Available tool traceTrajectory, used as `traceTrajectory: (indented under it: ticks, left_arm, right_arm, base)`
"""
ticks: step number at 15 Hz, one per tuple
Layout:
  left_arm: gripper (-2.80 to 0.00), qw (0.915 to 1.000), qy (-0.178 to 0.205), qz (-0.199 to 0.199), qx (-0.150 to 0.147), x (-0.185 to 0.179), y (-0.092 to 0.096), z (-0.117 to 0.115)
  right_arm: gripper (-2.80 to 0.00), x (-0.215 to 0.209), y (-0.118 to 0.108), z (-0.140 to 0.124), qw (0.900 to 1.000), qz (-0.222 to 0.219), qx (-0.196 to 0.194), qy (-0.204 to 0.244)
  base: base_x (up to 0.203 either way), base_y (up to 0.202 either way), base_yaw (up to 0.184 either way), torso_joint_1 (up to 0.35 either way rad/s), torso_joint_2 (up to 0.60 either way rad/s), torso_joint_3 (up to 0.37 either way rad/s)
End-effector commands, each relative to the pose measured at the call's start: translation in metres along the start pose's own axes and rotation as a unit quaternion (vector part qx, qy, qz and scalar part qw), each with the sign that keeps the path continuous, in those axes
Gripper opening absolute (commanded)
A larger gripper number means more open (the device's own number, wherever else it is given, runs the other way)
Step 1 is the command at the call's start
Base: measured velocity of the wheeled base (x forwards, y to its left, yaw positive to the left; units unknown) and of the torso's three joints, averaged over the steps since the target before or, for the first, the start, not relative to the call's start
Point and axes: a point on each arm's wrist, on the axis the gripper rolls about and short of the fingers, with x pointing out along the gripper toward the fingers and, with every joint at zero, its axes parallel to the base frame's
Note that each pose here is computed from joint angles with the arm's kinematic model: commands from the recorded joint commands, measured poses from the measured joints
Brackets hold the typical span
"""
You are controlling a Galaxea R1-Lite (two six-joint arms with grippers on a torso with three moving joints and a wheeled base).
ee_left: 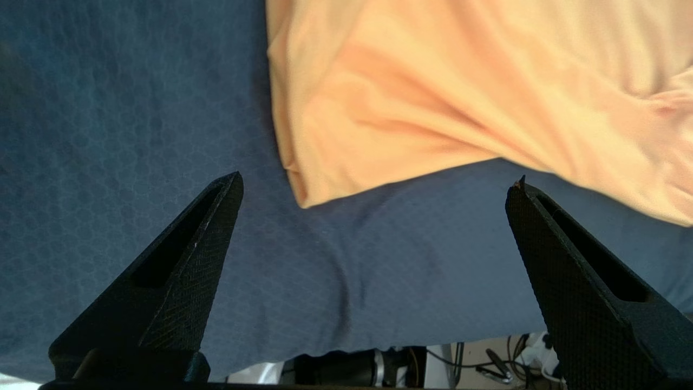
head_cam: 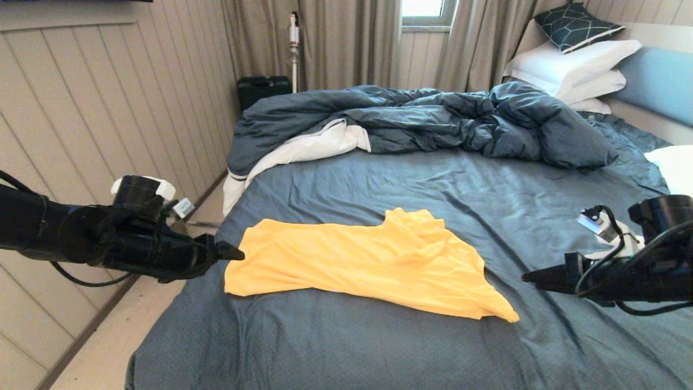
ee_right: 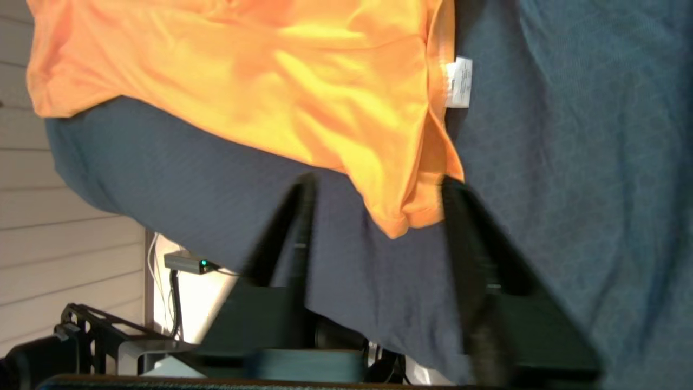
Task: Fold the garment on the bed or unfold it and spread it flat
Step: Fold the yellow T-shirt
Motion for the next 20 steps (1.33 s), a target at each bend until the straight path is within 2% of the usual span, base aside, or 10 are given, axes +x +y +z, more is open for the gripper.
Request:
traceTrajectory:
  ticks: [1, 5, 10, 20]
  left_arm:
    - [0.0, 0.9995, 0.03, 0.005, -0.005, 0.03, 0.006, -0.004]
    - [0.0, 0.9995, 0.033, -0.001, 0.005, 0.067, 0.009, -0.004]
    - [0.0, 0.9988, 0.043, -0.019, 0.015, 0.073, -0.013, -0.011]
    - [0.0, 0.9985, 0.052, -0.016, 0.012, 0.077, -0.01, -0.015]
  right_arm:
    - [0.0, 0.007, -0.008, 0.002, 1.0, -0.001, 0.01, 0.008]
    - [0.0, 0.01, -0.013, 0.006, 1.0, -0.004, 0.017, 0.008]
    - [0.0, 0.012, -0.014, 0.005, 1.0, -0.004, 0.019, 0.01]
    - [0.0, 0.024, -0.02, 0.0, 0.999, -0.004, 0.028, 0.033]
  base:
    - [0.0, 0.0, 0.0, 0.0, 0.0, 0.0]
    - [0.0, 0.0, 0.0, 0.0, 0.0, 0.0]
    - [0.0, 0.0, 0.0, 0.0, 0.0, 0.0]
    - [0.0, 0.0, 0.0, 0.0, 0.0, 0.0]
